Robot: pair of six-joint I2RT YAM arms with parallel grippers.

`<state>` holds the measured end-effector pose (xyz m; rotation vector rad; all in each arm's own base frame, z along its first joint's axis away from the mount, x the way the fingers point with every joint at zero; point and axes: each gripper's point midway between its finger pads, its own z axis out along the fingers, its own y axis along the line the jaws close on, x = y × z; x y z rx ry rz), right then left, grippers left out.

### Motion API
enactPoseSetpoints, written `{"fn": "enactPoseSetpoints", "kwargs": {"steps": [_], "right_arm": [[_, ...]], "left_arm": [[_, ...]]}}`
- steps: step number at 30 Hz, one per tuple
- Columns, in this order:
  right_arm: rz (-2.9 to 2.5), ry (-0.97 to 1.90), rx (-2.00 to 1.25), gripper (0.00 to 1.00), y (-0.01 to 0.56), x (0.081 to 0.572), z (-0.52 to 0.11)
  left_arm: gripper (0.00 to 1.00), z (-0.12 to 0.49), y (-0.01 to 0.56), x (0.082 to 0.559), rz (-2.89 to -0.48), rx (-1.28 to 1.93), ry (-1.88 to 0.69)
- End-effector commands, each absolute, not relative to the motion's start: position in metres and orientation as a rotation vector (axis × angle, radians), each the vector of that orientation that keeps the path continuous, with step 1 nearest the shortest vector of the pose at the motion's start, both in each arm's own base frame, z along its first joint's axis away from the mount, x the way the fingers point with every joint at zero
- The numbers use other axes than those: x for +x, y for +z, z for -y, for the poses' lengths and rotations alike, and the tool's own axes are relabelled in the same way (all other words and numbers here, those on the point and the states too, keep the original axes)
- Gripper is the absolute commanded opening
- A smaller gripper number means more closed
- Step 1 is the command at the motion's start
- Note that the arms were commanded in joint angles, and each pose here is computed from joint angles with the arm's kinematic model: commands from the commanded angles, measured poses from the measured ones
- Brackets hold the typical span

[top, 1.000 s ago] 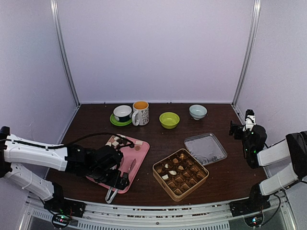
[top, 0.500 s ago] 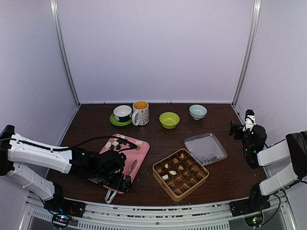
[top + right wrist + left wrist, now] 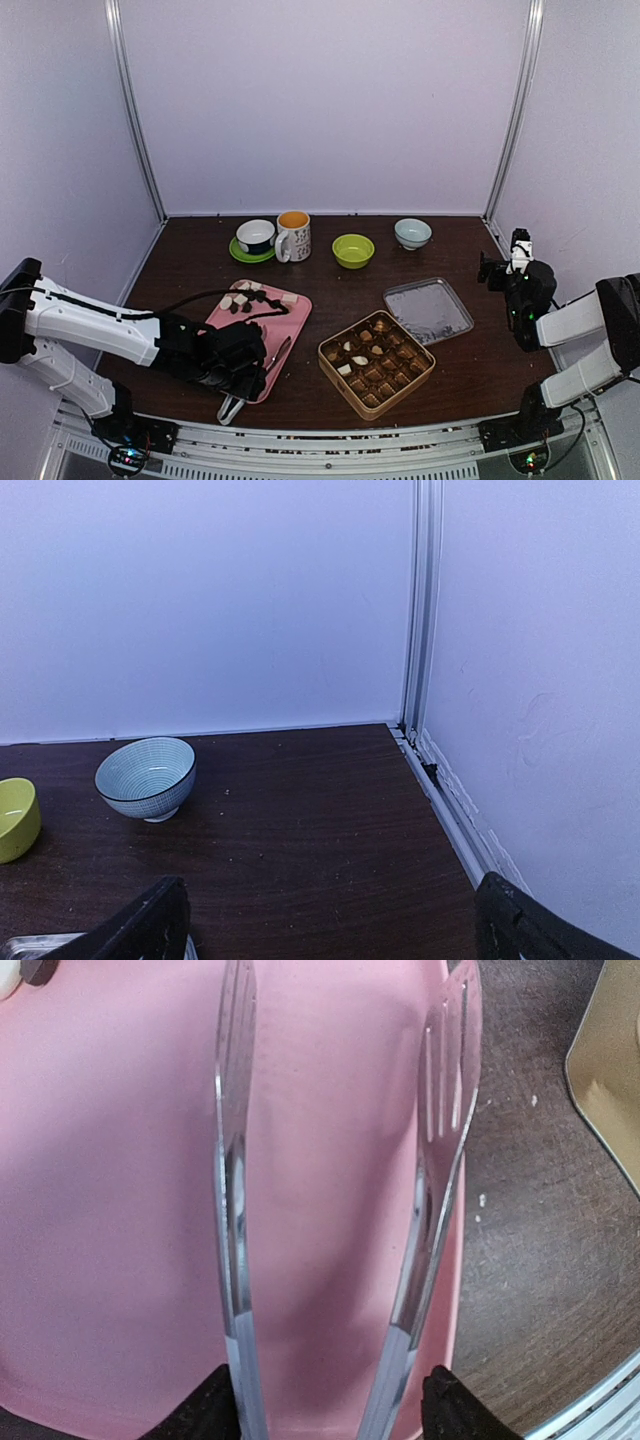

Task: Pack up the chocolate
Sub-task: Pick up the clamp from the plate.

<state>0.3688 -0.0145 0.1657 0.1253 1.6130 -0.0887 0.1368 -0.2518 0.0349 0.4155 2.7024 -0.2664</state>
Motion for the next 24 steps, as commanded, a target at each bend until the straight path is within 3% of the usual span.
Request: {"fn": "enactPoseSetpoints", "kwargs": {"steps": [1, 16, 21, 24], "right_arm": [[-1.587, -0.088, 0.12, 1.0, 0.174, 0.372, 0.014], [-1.588, -0.087, 0.12, 1.0, 0.174, 0.372, 0.014], [-1.588, -0.088, 0.12, 1.0, 0.174, 0.372, 0.014], [-1.587, -0.088, 0.12, 1.0, 0.174, 0.372, 0.014]], "left_arm": [[0.58, 0.247, 0.034, 0.142, -2.671, 0.376, -0.238], [0.58, 0.242, 0.013, 0.138, -2.704, 0.376, -0.193], [0.4, 0.241, 0.024, 0.14, -2.684, 0.395, -0.167], [0.38, 0.24, 0.045, 0.145, -2.643, 0.403, -0.152]]}}
